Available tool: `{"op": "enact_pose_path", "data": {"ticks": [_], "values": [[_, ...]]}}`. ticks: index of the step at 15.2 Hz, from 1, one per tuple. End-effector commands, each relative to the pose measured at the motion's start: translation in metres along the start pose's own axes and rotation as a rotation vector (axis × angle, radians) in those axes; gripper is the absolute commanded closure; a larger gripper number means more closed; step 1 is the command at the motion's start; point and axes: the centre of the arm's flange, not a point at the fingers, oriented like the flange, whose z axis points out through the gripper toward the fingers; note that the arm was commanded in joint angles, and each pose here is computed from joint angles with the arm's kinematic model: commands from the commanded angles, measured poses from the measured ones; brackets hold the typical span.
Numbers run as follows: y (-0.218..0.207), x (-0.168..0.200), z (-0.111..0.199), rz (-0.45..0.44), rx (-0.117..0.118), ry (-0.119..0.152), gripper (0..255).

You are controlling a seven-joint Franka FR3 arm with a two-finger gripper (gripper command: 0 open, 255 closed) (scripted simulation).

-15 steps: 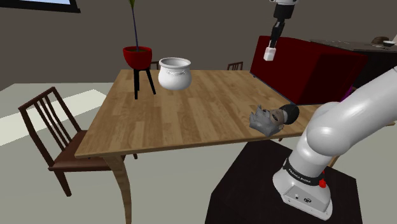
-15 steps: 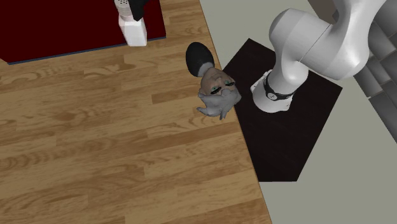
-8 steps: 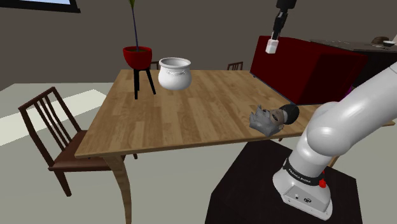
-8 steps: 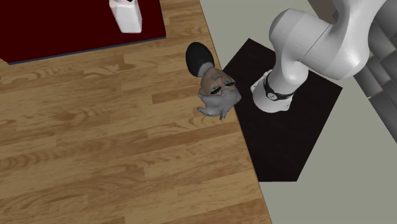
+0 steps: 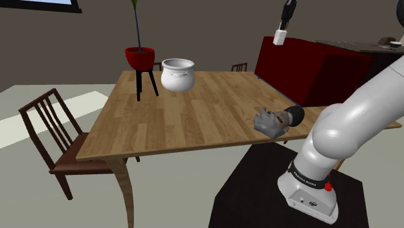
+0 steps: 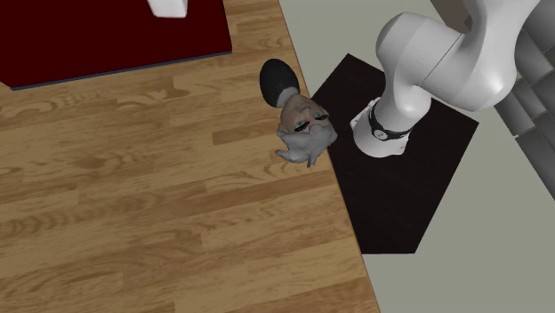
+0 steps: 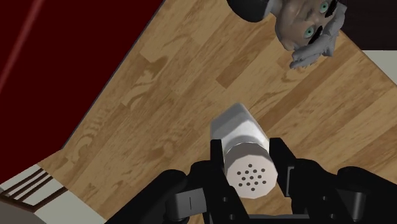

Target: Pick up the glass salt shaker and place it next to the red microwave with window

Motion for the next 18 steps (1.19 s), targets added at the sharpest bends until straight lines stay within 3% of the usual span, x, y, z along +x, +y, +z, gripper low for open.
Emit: {"op": "enact_pose_path", "data": {"ticks": [1,9,18], "values": [[0.002,0.0,-0.01,0.0,0.0,0.0,255],[0.006,0.0,-0.048,0.0,0.0,0.0,255],[0.106,-0.062,-0.038,0.0,0.0,0.0,255]]}}
